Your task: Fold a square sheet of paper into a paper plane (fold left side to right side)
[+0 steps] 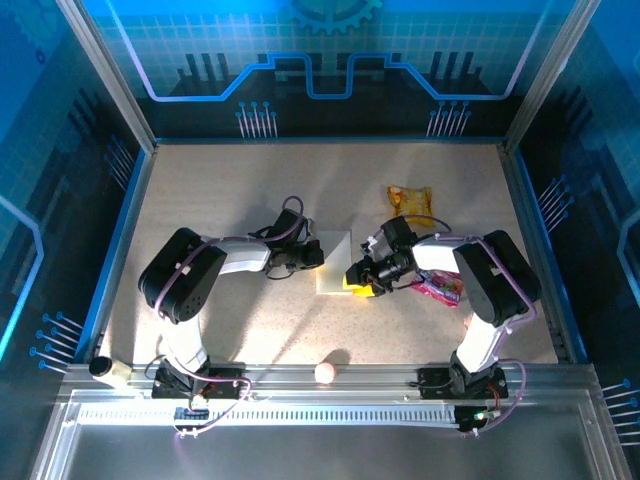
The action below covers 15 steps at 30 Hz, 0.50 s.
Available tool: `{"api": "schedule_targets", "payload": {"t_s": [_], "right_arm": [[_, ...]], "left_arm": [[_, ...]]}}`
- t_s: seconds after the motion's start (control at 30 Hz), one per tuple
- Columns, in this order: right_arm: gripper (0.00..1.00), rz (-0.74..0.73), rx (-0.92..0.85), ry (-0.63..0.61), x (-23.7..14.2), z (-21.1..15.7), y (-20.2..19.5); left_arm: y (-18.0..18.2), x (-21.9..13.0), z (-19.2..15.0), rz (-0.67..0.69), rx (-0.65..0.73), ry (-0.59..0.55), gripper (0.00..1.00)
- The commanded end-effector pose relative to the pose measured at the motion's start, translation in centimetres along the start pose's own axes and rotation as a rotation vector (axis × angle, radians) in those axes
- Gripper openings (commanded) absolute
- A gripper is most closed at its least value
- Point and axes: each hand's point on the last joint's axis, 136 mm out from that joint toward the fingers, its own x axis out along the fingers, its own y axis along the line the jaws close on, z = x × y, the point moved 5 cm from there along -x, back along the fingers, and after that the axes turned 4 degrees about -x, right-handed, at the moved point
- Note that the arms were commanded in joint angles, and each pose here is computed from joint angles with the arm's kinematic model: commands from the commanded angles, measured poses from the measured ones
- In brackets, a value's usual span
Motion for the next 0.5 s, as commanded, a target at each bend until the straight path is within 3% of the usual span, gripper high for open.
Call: {"api": "schedule_targets", "payload": {"t_s": [0.0, 0.47], "right_arm": [[0.45, 0.024, -0.063, -0.026, 0.7, 1.6, 1.0], [0.43, 0.025, -0.113, -0.105, 0.2, 4.2, 2.2]], "left_arm": [[1.0, 0.0, -1.7, 0.042, -0.023, 0.053, 0.00], [0.9, 0.0, -1.9, 0.031, -0.019, 0.055, 0.00]]}}
